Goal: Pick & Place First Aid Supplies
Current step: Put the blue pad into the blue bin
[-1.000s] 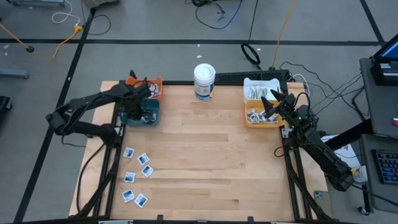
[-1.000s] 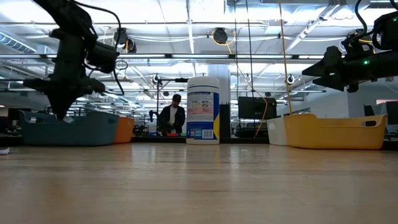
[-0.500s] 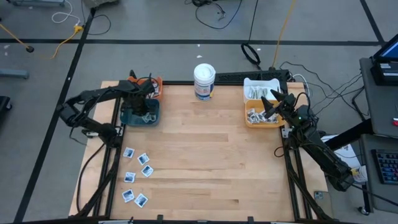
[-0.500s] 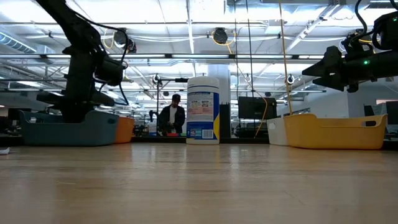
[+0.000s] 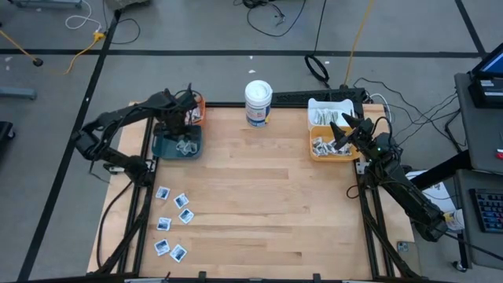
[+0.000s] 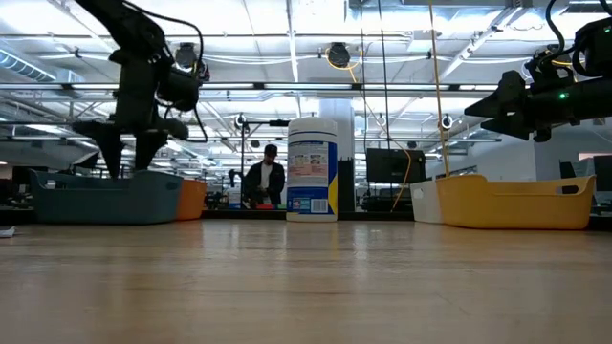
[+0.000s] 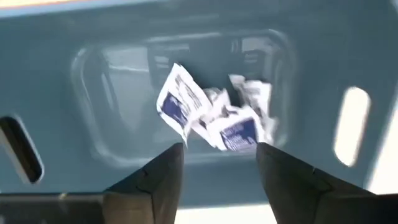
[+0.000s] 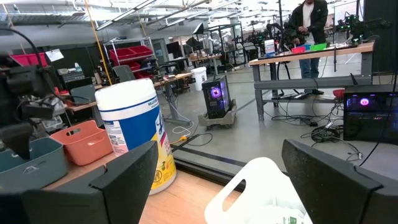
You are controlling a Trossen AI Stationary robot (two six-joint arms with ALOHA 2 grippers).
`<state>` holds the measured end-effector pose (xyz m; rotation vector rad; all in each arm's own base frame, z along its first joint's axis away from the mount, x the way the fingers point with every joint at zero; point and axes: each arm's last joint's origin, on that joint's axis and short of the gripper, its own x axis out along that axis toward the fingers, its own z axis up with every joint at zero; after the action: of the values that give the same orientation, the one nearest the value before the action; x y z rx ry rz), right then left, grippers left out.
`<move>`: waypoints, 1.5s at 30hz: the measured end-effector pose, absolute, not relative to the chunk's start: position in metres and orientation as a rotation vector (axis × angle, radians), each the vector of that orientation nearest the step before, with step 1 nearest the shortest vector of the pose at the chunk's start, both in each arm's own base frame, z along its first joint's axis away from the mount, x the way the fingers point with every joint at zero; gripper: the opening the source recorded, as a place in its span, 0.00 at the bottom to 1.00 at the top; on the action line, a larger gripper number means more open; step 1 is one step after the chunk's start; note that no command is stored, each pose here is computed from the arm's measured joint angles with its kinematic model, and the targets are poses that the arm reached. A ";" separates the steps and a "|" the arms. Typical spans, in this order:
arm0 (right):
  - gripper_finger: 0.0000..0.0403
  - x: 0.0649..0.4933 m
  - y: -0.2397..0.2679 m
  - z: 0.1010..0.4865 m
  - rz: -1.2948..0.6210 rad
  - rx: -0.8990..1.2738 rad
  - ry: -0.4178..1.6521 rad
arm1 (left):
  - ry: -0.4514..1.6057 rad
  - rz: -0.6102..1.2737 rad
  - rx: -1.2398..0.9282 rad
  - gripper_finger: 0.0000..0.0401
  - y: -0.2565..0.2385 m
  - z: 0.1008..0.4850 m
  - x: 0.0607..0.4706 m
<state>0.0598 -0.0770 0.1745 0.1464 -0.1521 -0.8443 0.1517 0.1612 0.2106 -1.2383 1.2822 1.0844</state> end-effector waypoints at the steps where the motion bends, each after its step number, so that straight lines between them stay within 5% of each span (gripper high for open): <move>1: 0.84 0.060 -0.077 0.175 -0.844 0.146 -0.152 | 1.282 1.086 -1.241 0.53 0.161 0.215 0.153; 11: 0.84 0.060 -0.077 0.175 -0.845 0.146 -0.152 | 1.306 1.089 -1.232 0.53 0.135 0.229 0.173; 23: 0.84 0.060 -0.077 0.175 -0.844 0.146 -0.152 | 1.298 0.982 -1.146 0.52 0.040 0.248 0.202; 35: 0.84 0.060 -0.077 0.175 -0.845 0.146 -0.153 | 1.344 0.952 -1.123 0.52 -0.052 0.252 0.194; 45: 0.84 0.060 -0.077 0.175 -0.844 0.146 -0.152 | 1.386 0.993 -1.051 0.52 -0.082 0.232 0.186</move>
<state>0.0597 -0.0770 0.1745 0.1464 -0.1523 -0.8444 0.1856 -0.0824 0.2321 -1.0505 1.3863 0.9932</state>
